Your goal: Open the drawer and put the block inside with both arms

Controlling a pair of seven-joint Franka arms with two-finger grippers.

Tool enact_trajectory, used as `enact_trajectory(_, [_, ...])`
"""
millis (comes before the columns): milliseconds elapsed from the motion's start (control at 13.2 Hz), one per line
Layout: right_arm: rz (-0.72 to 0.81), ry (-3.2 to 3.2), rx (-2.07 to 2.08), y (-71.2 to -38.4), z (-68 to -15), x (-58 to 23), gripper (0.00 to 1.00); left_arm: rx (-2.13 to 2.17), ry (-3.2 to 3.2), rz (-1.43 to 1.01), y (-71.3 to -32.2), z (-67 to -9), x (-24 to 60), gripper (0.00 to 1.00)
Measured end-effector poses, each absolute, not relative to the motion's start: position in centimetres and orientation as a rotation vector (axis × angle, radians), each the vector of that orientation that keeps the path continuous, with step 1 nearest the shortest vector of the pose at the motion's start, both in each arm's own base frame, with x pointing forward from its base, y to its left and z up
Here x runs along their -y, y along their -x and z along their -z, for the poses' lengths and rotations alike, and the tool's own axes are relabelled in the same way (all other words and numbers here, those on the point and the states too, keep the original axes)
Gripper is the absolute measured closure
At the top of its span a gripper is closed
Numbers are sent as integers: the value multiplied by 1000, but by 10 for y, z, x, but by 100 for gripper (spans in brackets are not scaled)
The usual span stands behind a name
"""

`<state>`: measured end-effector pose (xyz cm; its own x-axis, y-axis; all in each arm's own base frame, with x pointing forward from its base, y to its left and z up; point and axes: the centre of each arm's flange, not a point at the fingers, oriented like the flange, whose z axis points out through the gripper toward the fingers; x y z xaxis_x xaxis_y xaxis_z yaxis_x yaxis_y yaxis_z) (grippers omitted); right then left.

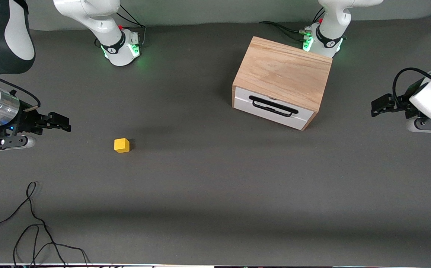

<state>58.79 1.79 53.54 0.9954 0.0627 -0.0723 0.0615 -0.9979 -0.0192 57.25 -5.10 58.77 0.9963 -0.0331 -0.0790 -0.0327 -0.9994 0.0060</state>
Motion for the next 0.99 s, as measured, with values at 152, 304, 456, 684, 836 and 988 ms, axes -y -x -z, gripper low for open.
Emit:
enact_trajectory(152, [-116,3121,97,-588,-535,-18,0,-62,-3139,125,-569,-588,84,0])
enact_trajectory(304, [-118,3121,98,-588,-534,-18,0,-226,-3141,124,-560,-588,132,0])
enact_trajectory(456, [-120,3121,99,-587,-533,-19,0,-428,-3132,121,-546,-588,180,0])
enact_trajectory(684, [-119,3121,103,-588,-533,-19,0,-691,-3102,111,-518,-585,254,0])
enact_trajectory(836, [-119,3120,113,-587,-533,-22,0,-867,-3059,91,-505,-577,291,0])
enact_trajectory(988, [-121,3119,134,-587,-532,-23,0,-1041,-3006,81,-498,-568,313,0])
